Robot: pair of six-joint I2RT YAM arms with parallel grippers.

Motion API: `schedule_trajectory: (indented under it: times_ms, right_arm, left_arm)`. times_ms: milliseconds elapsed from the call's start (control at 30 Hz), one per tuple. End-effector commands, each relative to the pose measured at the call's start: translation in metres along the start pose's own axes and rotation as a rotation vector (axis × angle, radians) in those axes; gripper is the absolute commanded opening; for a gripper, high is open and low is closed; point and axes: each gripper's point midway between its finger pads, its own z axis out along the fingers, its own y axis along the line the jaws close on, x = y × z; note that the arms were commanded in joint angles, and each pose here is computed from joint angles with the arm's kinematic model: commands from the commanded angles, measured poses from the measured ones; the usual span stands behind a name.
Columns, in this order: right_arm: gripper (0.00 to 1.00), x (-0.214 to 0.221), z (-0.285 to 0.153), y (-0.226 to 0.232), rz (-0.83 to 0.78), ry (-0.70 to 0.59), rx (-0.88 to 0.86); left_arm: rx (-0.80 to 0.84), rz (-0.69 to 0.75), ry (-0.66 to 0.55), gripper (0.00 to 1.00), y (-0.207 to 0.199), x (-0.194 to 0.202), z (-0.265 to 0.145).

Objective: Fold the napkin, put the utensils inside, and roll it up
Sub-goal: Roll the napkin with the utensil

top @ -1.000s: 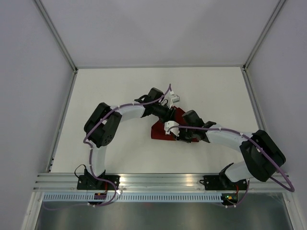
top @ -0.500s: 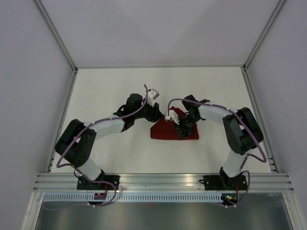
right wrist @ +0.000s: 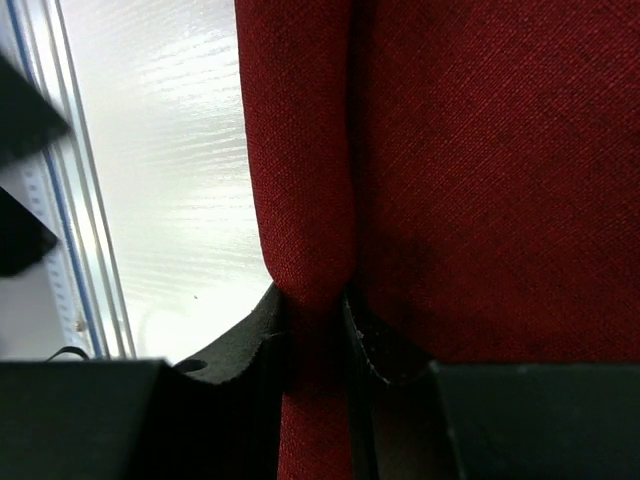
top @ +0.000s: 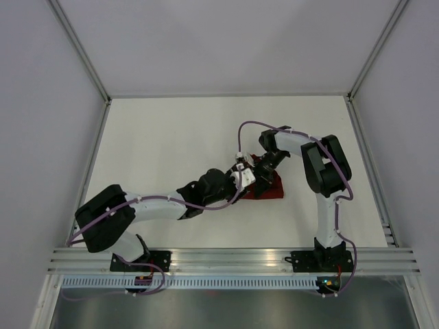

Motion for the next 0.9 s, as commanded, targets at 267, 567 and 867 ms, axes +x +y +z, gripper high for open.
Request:
schedule_trajectory:
  times_ms: [267,567,867]
  right_arm:
    - [0.15,0.031,0.022,-0.024,0.028,0.102,-0.035]
    - [0.15,0.035,0.021,-0.028,0.037,0.113,-0.028]
    - [0.19,0.033,0.018,-0.031,0.043,0.082,-0.01]
  left_arm:
    - [0.109,0.39,0.157,0.62,-0.032,0.034,0.041]
    - [0.22,0.396,0.247,0.62,-0.048,0.06,0.054]
    - [0.318,0.218,0.347,0.35,-0.043,0.086,0.054]
